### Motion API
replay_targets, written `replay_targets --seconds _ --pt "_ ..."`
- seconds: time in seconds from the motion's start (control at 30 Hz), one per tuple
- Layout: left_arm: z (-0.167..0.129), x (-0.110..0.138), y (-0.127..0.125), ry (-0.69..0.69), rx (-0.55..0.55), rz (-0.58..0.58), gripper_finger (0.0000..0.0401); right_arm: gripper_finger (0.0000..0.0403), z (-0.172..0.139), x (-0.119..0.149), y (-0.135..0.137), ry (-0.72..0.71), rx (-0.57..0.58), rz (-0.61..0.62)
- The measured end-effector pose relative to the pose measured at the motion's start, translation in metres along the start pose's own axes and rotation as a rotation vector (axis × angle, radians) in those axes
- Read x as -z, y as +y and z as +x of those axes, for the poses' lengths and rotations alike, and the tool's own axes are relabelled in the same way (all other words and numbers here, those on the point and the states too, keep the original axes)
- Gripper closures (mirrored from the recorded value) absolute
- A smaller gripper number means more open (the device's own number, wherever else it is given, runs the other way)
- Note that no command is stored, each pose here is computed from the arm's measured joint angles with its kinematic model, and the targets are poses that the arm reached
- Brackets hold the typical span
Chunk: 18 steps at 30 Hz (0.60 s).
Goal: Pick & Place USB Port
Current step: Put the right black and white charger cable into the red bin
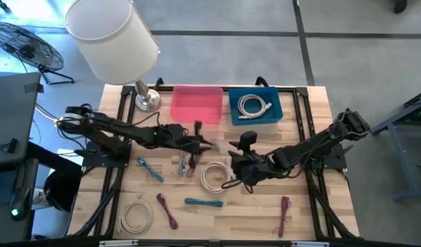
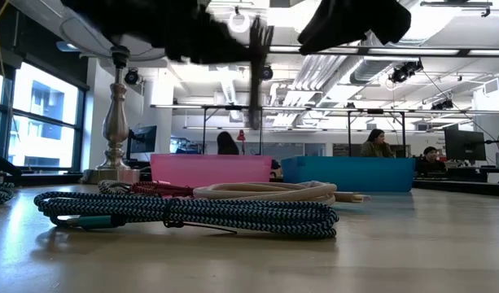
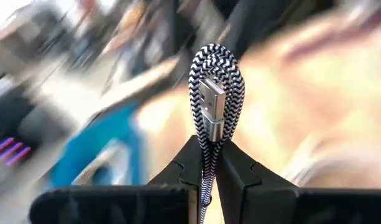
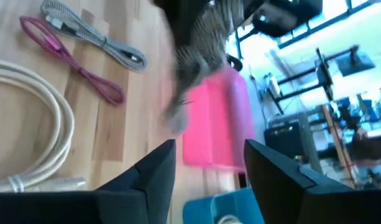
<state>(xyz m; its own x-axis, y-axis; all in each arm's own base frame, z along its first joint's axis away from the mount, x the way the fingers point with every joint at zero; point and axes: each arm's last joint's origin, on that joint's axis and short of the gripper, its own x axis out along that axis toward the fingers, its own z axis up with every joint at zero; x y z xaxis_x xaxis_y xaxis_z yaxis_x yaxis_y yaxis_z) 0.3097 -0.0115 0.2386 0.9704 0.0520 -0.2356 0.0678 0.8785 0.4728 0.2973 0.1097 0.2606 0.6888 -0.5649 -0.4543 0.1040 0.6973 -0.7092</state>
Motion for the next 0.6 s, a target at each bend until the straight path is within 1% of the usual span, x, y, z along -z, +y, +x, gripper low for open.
replay_targets --seconds 0.07,0.1,0.17,0.23,0.33,0.4,0.43,0.6 --pt "-0.010 -0.005 0.011 0.139 -0.082 0.053 0.0382 0.0227 -0.001 0.002 0.000 0.009 -0.016 0.013" --pt "-0.015 -0.011 0.019 0.186 -0.109 0.076 0.0382 0.0230 -0.001 0.002 -0.001 0.012 -0.021 0.024" --pt "-0.024 -0.022 0.036 0.279 -0.143 0.119 0.0382 0.0236 -0.001 0.004 -0.002 0.021 -0.020 0.016" --pt "-0.032 -0.027 0.054 0.411 -0.173 0.149 0.0382 0.0244 -0.001 0.004 -0.002 0.020 -0.018 0.017" --pt "-0.041 -0.029 0.085 0.569 -0.196 0.142 0.0382 0.0255 -0.001 0.004 -0.002 0.022 -0.019 0.011" --pt "-0.045 -0.028 0.105 0.619 -0.213 0.109 0.0382 0.0261 -0.001 0.004 -0.002 0.022 -0.020 0.013" --pt "-0.046 -0.025 0.112 0.635 -0.204 0.089 0.0381 0.0262 -0.001 0.004 -0.002 0.023 -0.019 0.013" --pt "-0.045 -0.001 0.139 0.648 -0.146 -0.028 0.0374 0.0264 -0.002 0.004 -0.002 0.022 -0.021 0.009"
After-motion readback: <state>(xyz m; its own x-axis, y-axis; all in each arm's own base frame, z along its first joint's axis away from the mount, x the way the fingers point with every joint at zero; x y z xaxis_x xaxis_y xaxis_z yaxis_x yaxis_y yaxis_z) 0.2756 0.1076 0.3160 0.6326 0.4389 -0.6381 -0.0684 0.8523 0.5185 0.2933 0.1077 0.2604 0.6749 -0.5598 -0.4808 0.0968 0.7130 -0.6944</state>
